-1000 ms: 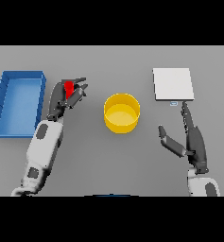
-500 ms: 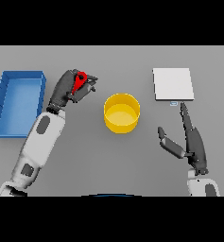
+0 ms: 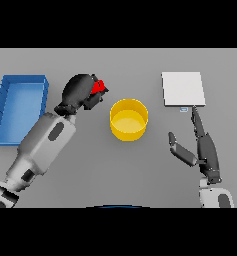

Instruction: Pick up the red beaker and tilt it to pour out 1 green nut into yellow bowl. Pick up the yellow bowl and place it on the metallic measuring scale.

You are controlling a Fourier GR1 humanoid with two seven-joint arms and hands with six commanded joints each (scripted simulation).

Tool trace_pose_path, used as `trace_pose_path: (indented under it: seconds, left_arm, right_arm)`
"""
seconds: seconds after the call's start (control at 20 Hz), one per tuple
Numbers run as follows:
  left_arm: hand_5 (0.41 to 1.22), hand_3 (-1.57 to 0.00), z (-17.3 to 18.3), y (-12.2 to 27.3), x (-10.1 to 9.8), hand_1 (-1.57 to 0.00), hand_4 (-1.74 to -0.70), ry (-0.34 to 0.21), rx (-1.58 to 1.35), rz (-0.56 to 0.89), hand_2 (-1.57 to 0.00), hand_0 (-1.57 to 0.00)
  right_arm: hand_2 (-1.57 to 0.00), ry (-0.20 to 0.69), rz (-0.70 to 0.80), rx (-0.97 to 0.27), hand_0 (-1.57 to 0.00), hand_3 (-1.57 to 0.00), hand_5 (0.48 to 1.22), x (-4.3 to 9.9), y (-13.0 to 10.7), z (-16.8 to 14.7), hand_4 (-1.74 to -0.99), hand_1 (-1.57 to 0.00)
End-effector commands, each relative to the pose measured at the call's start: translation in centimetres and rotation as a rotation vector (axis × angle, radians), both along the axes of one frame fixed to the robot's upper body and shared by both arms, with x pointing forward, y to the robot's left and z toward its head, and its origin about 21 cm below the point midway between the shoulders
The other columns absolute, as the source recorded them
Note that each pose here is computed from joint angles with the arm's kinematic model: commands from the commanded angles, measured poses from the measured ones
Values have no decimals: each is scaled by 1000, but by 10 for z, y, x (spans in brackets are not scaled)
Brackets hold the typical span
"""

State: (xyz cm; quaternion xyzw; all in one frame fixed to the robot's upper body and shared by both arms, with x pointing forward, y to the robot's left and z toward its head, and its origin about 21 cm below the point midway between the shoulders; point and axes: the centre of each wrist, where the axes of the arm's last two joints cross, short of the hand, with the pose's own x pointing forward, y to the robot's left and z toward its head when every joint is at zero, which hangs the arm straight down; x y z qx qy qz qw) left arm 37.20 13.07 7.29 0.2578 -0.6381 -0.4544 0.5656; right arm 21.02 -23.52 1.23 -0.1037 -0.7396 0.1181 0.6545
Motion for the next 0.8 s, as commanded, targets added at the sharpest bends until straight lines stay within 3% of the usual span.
trace_pose_path:
  seconds: [0.0,0.25,0.35,0.4,0.6,0.75]
  left_arm:
    - [1127,-1569,1,-4,0,-1570,-1739,-19,78,-24,-1570,-1570]
    - [1190,-1570,13,-21,6,-1571,-1740,-96,364,-112,-1571,-1571]
    - [1201,-1571,20,-25,7,-1571,-1649,-119,460,-163,-1571,-1571]
    - [1205,-1571,21,-28,9,-1571,-1666,-128,512,-182,-1571,-1571]
    - [1215,-1277,32,-46,14,-1571,-1701,-143,717,-306,-1571,-1571]
    - [1218,-1420,32,-61,14,-1571,-1718,-159,857,-402,-1571,-1571]
  right_arm:
    - [1,-1,-1,0,1,1,690,-2,1,0,-1256,1]
    - [1,2,8,8,1,1,704,-3,6,-1,-1274,1]
    - [1,-2,6,12,1,1,705,-7,3,-2,-1284,1]
    - [1,11,3,15,1,1,702,-6,4,-5,-1283,1]
    - [1,0,-5,52,1,1,678,-4,5,-6,-1292,1]
    - [1,-8,-10,86,1,1,657,-2,7,-6,-1294,1]
